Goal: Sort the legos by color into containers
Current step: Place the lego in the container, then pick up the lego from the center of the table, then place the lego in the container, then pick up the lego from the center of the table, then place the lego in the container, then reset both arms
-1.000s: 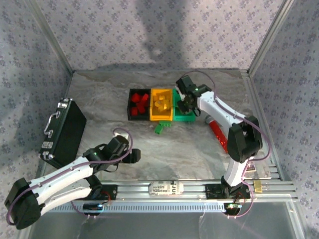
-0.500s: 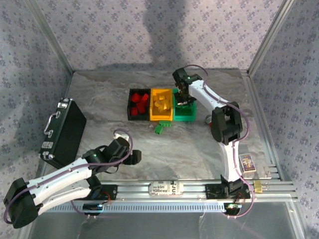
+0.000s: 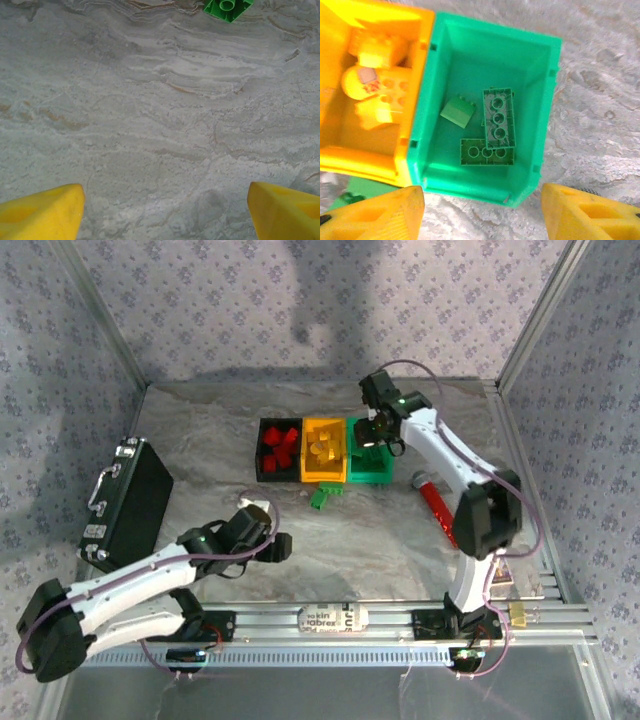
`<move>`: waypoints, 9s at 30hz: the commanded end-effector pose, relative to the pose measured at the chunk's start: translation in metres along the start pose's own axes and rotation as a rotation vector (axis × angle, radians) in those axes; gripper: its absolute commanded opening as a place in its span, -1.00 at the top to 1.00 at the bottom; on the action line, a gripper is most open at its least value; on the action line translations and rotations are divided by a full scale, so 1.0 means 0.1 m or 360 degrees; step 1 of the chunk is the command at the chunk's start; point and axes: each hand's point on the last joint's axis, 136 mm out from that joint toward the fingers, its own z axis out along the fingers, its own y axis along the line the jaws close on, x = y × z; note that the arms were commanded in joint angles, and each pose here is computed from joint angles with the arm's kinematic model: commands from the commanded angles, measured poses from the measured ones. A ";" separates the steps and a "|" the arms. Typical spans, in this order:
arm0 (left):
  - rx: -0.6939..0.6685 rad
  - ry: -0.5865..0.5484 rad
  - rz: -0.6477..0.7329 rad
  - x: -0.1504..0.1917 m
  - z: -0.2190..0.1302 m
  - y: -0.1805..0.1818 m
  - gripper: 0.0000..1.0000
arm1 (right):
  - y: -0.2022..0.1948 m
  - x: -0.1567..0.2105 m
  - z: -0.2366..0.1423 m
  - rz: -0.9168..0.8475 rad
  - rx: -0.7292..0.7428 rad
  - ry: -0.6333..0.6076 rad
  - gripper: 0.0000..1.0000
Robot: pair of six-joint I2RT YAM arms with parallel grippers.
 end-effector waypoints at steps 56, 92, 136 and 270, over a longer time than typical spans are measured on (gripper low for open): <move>0.0150 0.0133 0.0602 -1.87 1.01 -1.59 0.52 | -0.22 1.45 -0.92 0.0439 -0.0210 -0.0400 -0.31; 0.0101 -0.0285 0.0529 -2.39 0.17 -1.43 -0.54 | -0.04 1.64 -0.73 0.0430 -0.0265 -0.0281 -0.65; -0.0107 -0.0350 0.0052 -0.38 -0.40 0.38 -0.64 | 0.89 1.16 0.94 0.0432 0.0269 0.0143 -0.72; -0.1276 -0.0853 0.0361 -0.92 -0.64 1.60 -0.82 | -1.46 1.89 -0.75 0.0458 0.0654 -0.0880 -0.99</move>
